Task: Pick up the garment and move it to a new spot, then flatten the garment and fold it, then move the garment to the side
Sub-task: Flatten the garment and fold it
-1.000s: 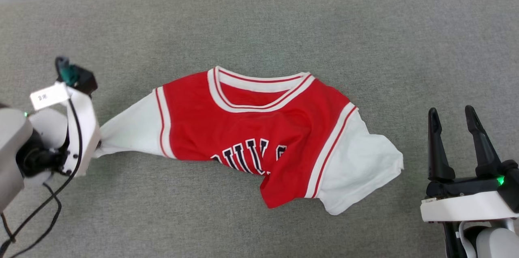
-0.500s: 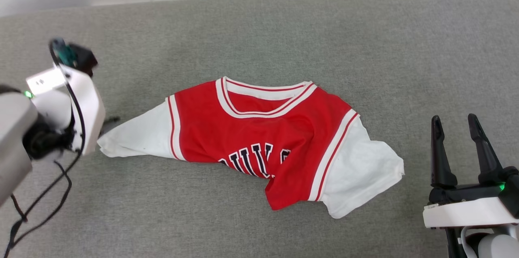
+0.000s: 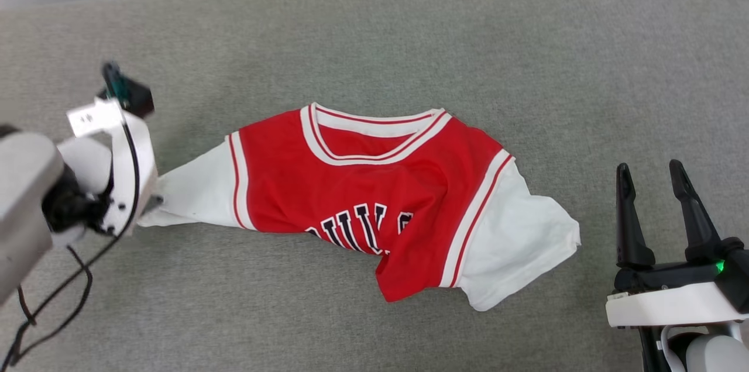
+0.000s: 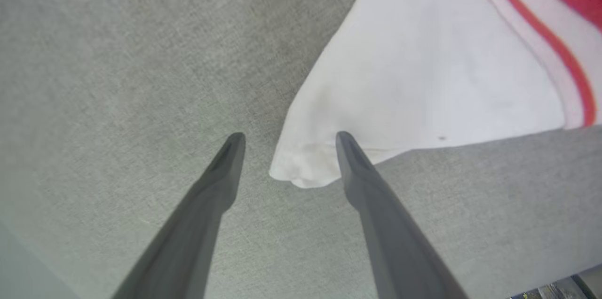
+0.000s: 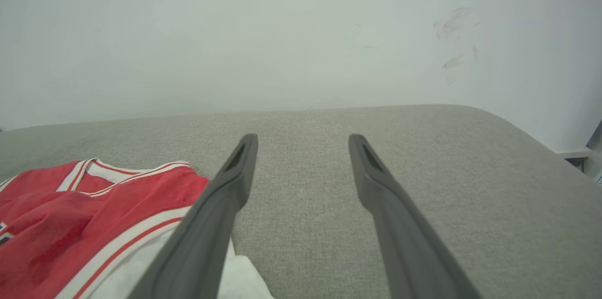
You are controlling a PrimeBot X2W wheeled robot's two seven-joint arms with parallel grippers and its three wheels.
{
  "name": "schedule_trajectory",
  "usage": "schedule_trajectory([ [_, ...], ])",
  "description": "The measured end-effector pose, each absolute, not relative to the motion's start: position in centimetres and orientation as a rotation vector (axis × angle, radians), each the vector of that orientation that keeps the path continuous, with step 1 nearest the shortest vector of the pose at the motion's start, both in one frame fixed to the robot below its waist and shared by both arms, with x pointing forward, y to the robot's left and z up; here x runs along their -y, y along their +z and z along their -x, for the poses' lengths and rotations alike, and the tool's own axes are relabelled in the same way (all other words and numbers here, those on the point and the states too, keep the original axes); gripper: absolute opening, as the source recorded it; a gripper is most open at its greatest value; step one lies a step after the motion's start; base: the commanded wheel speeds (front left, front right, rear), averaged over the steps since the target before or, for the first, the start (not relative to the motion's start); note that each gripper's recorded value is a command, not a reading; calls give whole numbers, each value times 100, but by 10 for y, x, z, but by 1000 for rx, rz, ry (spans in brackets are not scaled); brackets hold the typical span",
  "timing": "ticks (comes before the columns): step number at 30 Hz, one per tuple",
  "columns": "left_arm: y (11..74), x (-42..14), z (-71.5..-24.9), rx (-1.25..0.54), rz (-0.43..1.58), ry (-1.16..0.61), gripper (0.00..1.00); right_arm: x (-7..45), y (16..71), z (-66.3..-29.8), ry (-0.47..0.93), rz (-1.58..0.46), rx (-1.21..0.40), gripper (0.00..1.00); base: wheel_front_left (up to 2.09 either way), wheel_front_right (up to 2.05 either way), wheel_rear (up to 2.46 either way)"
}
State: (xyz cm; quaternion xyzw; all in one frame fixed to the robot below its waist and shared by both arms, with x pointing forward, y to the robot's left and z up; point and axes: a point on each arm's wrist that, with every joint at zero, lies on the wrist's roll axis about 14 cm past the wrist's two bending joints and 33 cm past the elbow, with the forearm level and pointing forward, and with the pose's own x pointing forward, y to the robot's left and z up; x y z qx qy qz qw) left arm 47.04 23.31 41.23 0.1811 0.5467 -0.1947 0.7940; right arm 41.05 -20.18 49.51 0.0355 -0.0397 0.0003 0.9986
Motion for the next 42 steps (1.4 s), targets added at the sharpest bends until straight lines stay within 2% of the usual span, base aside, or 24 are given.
schedule_trajectory([
  [6, 374, -234, -454, -1293, -397, -419, 100, 208, 491, -413, -16, -60, 70, 100, 0, 0, 0],
  [7, 373, -234, -453, -1295, -396, -420, 72, 209, 491, -413, -18, -57, 70, 100, 0, 0, 0],
  [8, 373, -234, -453, -1295, -401, -419, 0, 209, 492, -412, -20, -56, 71, 100, 0, 0, 0],
  [14, 390, -223, -460, -1174, -396, -444, 0, 210, 509, -413, -19, -37, 121, 100, 0, 0, 0],
  [20, 431, -219, -471, -983, -405, -464, 0, 195, 557, -424, 35, 85, 258, 100, 0, 0, 0],
  [25, 455, -214, -471, -888, -408, -482, 0, 186, 597, -436, 103, 201, 369, 100, 0, 0, 0],
  [29, 465, -209, -467, -847, -413, -496, 0, 181, 603, -445, 193, 288, 370, 100, 0, 0, 0],
  [36, 467, -199, -466, -816, -403, -527, 0, 170, 578, -464, 364, 425, 54, 100, 0, 0, 0],
  [42, 462, -195, -467, -813, -402, -535, 0, 165, 519, -446, 517, 468, -406, 100, 0, 0, 0],
])
